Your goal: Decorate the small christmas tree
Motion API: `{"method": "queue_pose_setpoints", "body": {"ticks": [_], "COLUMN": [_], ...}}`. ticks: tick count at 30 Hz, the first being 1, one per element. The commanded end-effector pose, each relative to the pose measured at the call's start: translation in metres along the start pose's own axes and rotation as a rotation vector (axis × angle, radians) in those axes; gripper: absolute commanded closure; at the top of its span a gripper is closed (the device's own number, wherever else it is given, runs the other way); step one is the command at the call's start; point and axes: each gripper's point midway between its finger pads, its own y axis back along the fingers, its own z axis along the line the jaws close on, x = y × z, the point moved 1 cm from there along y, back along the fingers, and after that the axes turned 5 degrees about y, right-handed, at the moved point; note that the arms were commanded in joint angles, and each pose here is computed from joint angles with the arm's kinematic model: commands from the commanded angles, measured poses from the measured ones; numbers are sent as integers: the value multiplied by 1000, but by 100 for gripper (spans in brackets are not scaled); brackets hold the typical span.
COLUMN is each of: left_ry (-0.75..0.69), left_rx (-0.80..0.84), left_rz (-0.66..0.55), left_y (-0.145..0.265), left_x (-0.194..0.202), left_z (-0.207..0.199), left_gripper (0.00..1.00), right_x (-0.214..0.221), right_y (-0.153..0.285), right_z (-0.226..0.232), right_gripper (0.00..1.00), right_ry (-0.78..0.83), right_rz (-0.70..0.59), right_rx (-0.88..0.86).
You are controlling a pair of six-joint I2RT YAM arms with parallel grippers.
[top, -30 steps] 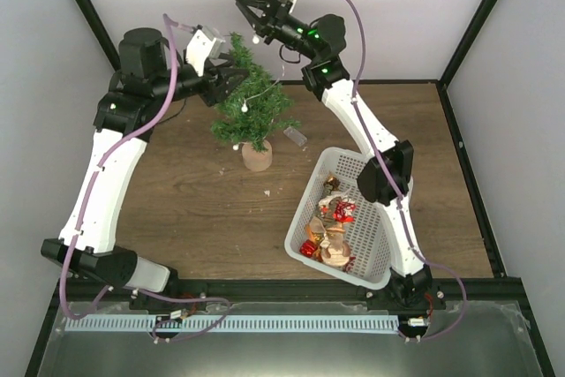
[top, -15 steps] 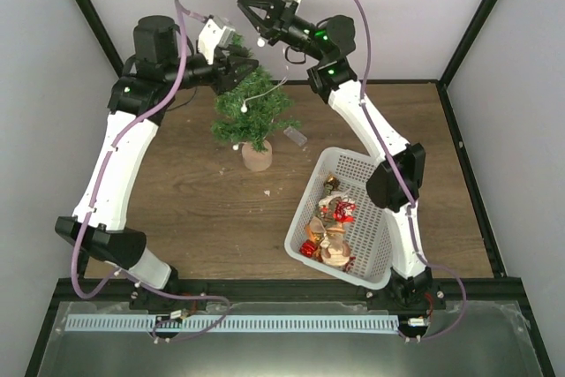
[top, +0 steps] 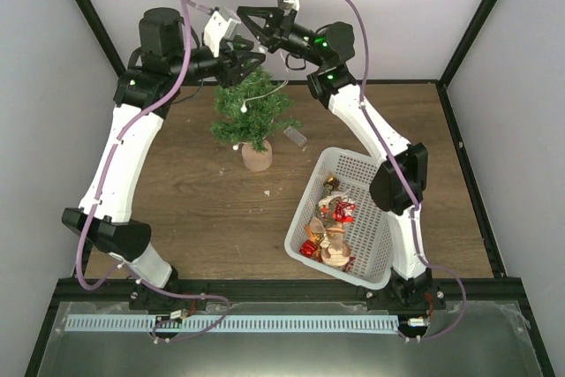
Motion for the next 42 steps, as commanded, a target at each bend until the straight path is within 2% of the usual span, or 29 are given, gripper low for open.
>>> {"method": "queue_pose_setpoints", "body": {"ticks": [1,15,31,39,42], "left_ry": [-10,-2,-16,-40,-52], "left_rx": [19,33,25,22,20], "left_rz": [-29,-12,-24,-33,-41], "left_y": [-1,-17,-11,-2,2], "left_x": [-12,-6,-11,-13,-16], "left_z": [-5,-5,-9,-16,-19], "left_gripper": [51,55,90,100,100], "right_x": [3,11,15,17,17], "right_y": [-2,-7,-9,-7,-7], "right_z": [45,48,44,40,39], "right_gripper": [98,99,99,97,95], "right_ry": [58,49,45,40,39], "right_rz": [12,28,33,29,32], "right_rx": [-77,-100,-106,-98,-98]}}
